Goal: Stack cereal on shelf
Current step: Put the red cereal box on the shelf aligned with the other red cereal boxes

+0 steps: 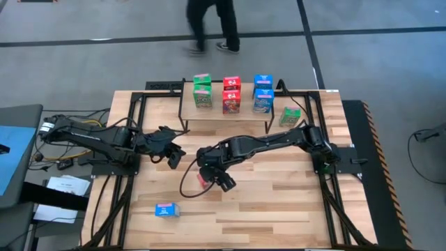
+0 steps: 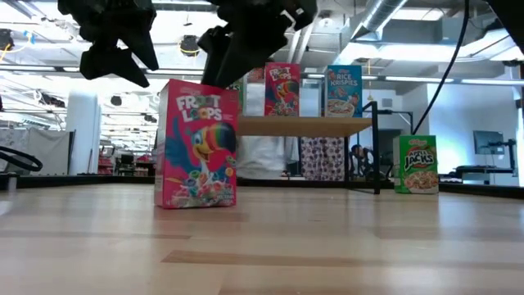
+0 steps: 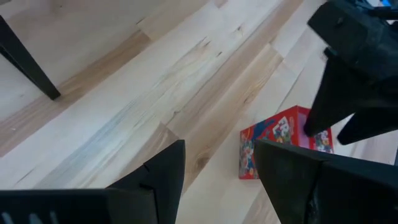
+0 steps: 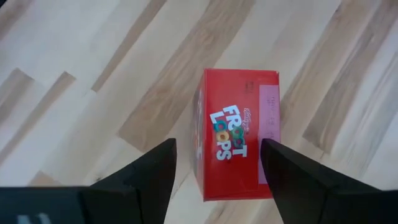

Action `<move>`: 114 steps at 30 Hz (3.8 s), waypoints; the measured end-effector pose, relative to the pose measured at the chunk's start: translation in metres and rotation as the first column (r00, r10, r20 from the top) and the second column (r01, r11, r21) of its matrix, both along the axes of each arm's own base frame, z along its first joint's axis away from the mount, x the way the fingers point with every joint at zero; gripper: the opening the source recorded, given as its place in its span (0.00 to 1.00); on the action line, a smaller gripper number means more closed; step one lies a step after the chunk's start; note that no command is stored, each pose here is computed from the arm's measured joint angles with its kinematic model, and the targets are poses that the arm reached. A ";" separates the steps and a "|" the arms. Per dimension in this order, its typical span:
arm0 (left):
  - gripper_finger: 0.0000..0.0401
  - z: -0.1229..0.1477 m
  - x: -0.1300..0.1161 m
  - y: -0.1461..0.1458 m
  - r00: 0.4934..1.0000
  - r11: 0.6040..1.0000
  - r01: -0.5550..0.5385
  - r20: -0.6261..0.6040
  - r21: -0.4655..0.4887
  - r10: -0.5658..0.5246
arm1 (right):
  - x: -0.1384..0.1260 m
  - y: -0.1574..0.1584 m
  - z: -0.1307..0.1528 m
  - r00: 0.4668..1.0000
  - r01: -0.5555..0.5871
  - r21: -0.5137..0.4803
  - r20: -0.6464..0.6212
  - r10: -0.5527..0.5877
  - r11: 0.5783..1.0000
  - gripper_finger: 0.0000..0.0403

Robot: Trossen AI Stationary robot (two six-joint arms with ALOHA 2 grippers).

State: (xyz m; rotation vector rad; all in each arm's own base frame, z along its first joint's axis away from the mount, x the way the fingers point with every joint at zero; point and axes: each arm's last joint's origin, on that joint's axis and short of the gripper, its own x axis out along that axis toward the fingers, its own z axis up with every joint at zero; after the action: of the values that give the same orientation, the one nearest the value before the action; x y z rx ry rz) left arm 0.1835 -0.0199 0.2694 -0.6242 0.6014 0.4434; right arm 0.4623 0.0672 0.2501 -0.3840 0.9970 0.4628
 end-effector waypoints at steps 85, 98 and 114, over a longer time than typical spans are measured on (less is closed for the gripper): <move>0.45 -0.001 -0.001 0.001 1.000 1.000 -0.014 -0.018 0.013 0.015 | -0.012 -0.029 0.061 0.982 0.150 -0.029 -0.112 -0.152 0.988 0.50; 0.45 -0.002 -0.002 0.001 1.000 1.000 -0.007 -0.025 0.021 0.008 | -0.039 -0.087 0.097 0.940 0.304 -0.034 -0.151 -0.305 0.952 0.50; 0.45 -0.002 -0.002 0.001 1.000 1.000 -0.007 -0.024 0.021 0.007 | -0.091 -0.163 0.145 0.849 0.519 -0.114 -0.042 -0.526 0.847 0.51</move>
State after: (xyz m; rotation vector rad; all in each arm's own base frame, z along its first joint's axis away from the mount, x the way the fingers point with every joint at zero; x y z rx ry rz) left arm 0.1820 -0.0191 0.2678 -0.6015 0.6170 0.4642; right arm 0.3713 -0.0957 0.3953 -0.1674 1.1480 -0.0716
